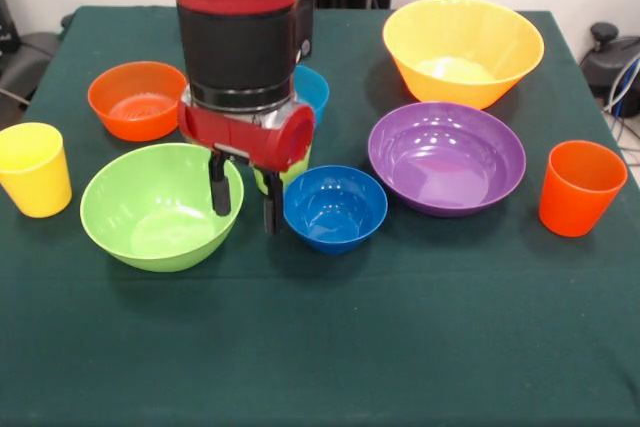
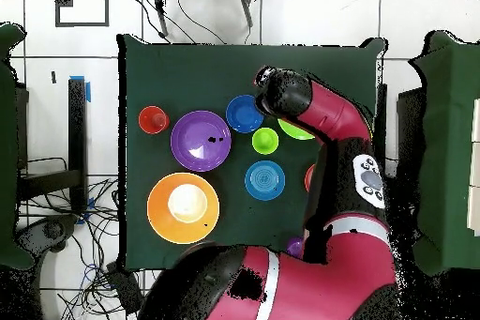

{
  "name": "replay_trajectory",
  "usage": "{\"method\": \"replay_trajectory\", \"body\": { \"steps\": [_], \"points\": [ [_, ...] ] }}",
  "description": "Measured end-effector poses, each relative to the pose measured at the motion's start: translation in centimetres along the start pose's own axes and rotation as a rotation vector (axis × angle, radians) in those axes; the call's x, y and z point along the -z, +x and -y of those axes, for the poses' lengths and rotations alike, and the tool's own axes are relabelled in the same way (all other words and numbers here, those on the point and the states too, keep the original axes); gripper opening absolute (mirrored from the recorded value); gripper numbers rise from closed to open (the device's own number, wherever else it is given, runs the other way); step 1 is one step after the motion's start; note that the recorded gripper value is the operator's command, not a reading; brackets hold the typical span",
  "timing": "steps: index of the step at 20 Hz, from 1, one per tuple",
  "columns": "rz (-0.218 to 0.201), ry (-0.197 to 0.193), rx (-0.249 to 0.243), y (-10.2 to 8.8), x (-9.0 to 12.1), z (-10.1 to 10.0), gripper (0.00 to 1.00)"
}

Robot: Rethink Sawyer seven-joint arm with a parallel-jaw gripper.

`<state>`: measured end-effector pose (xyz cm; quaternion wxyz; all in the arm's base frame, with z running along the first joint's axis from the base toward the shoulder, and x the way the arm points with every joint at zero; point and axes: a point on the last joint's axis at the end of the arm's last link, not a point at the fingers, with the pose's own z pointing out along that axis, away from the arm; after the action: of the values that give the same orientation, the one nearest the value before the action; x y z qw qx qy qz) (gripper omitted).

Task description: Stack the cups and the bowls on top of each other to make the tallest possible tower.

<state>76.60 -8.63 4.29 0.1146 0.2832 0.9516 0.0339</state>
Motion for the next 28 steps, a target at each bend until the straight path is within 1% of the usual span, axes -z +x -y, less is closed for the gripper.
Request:
{"method": "replay_trajectory", "body": {
  "steps": [7,11,18,22,25,28],
  "points": [
    [-0.034,0.027,-0.007,1.3,-2.3,1.6,1.00],
    [-0.041,0.050,-0.011,1.6,-2.9,2.8,1.00],
    [-0.040,0.077,-0.013,1.6,-2.9,4.1,1.00],
    [-0.046,0.097,-0.016,1.9,-3.4,5.1,1.00],
    [-0.042,0.100,-0.016,1.9,-3.6,5.3,1.00],
    [-0.025,0.100,-0.015,1.8,-3.8,5.4,1.00]
  ]
}}
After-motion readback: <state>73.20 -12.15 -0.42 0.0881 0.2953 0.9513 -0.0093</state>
